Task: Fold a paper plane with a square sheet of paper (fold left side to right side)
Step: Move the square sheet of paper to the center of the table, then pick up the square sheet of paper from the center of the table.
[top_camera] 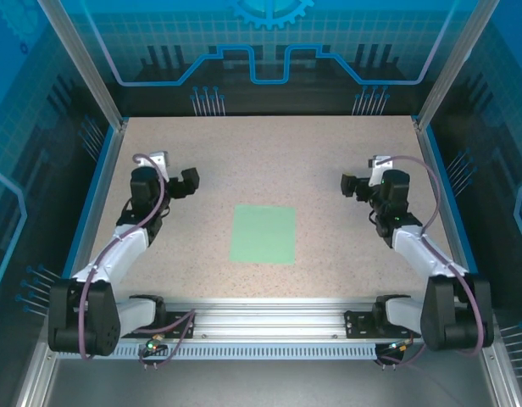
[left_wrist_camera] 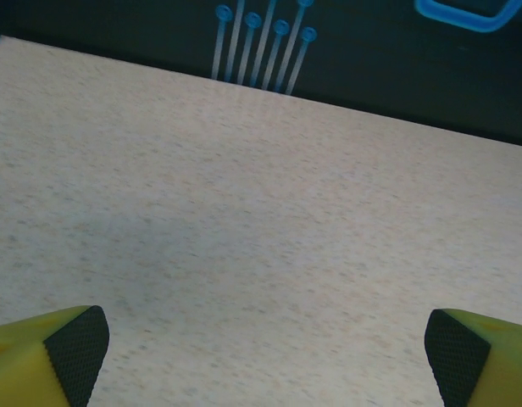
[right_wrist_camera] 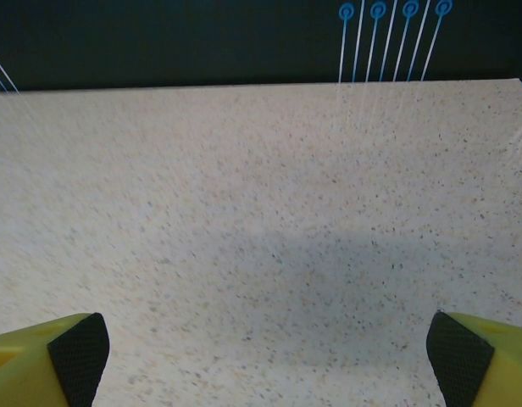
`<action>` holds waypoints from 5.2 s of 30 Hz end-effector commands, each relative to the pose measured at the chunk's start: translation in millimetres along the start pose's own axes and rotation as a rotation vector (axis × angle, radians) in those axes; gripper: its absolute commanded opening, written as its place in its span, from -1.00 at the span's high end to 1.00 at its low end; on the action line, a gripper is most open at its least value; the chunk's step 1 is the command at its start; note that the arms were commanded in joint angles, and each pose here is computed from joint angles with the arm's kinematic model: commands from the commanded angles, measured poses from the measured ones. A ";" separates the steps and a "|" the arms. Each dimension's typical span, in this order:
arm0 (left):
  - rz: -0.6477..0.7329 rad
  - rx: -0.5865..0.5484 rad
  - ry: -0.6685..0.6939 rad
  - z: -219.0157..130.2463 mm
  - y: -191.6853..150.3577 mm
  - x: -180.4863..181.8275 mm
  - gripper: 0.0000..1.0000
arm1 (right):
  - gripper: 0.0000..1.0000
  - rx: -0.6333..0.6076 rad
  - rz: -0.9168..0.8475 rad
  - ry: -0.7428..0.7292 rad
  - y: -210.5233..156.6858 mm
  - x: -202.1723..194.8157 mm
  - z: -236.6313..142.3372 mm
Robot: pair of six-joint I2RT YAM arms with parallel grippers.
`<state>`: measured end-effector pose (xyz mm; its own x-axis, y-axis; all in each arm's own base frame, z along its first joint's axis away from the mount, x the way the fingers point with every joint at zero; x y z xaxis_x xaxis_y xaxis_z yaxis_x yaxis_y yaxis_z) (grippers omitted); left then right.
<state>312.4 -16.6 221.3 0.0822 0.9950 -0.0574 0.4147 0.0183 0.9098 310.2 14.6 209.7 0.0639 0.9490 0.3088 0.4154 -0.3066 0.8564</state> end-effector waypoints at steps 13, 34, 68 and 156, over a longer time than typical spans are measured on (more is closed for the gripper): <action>0.276 0.656 -0.459 -3.0 -66.0 -167.9 -0.72 | -0.99 0.419 0.157 -0.005 -32.3 42.3 -59.2; 0.601 0.915 -0.419 45.1 -127.9 -245.5 0.06 | -1.00 0.411 0.149 -0.042 -34.0 42.5 -66.8; 0.412 0.751 -0.517 81.5 -49.0 -245.1 -0.15 | -0.99 0.486 0.127 -0.034 -50.6 56.0 -48.7; -0.229 0.489 -0.656 31.7 -35.1 -124.0 -0.35 | 0.34 0.833 0.035 0.447 -76.1 184.9 42.7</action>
<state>315.9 -150.3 159.5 0.3321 0.7727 -0.5410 0.8764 -0.0407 0.4799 332.8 222.2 157.1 -0.1260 0.8498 0.5119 0.9600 -0.0256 0.2788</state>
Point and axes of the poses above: each hand's point on the last joint's axis, 136 mm out from that joint toward the fingers, its own z axis out along the fingers, its own x axis along the line the jaws close on, y = z × x, the point moved 8 cm from there along -z, back along the fingers, and after that the axes turned 14 degrees about z, right-handed, at the moved point
